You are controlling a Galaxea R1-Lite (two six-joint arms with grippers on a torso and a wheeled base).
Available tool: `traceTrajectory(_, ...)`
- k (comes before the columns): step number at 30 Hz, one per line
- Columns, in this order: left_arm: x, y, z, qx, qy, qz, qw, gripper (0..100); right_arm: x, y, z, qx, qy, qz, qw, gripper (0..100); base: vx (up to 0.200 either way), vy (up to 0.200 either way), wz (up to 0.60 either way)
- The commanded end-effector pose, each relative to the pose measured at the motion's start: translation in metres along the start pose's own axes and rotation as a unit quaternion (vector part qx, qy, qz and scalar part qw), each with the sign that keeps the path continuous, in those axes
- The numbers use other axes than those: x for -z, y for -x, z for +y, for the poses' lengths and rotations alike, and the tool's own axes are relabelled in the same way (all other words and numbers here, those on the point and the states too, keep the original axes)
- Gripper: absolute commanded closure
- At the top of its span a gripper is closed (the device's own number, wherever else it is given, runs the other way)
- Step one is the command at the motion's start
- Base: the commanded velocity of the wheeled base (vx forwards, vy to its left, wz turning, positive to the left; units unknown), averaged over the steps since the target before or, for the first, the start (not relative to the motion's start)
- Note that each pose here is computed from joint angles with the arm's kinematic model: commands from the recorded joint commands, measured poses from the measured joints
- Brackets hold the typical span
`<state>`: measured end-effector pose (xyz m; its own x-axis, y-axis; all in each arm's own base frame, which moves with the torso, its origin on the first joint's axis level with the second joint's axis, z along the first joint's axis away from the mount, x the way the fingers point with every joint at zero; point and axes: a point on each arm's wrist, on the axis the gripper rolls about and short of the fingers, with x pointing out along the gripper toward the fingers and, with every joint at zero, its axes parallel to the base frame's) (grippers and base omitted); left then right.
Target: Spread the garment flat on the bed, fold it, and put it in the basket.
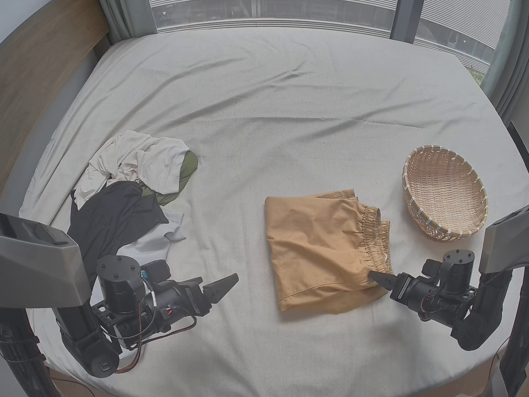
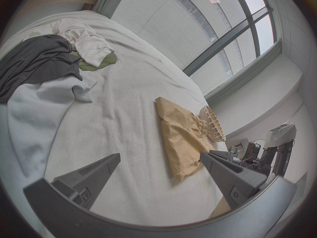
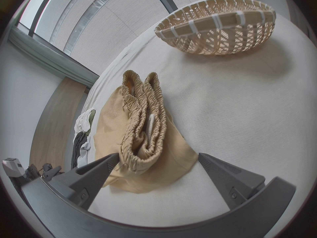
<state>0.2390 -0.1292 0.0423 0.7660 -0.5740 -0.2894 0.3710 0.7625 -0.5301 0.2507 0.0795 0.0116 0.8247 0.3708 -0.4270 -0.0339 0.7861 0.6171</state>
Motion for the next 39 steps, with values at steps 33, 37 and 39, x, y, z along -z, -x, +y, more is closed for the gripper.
traceTrajectory(33,-0.008,0.012,-0.008,-0.024,-0.004,-0.039,0.9989,0,-0.016,0.013,0.095,-0.191,0.037,-0.057,0.9793,100,0.000,0.000,0.00)
traceTrajectory(37,-0.012,0.016,-0.011,-0.020,-0.005,-0.047,0.9987,0,-0.021,0.034,0.116,-0.243,0.049,-0.066,0.9666,100,0.000,0.000,0.00)
traceTrajectory(39,-0.012,0.016,-0.011,-0.020,-0.005,-0.047,0.9987,0,-0.021,0.039,0.123,-0.259,0.053,-0.070,0.9619,100,0.000,0.000,0.00)
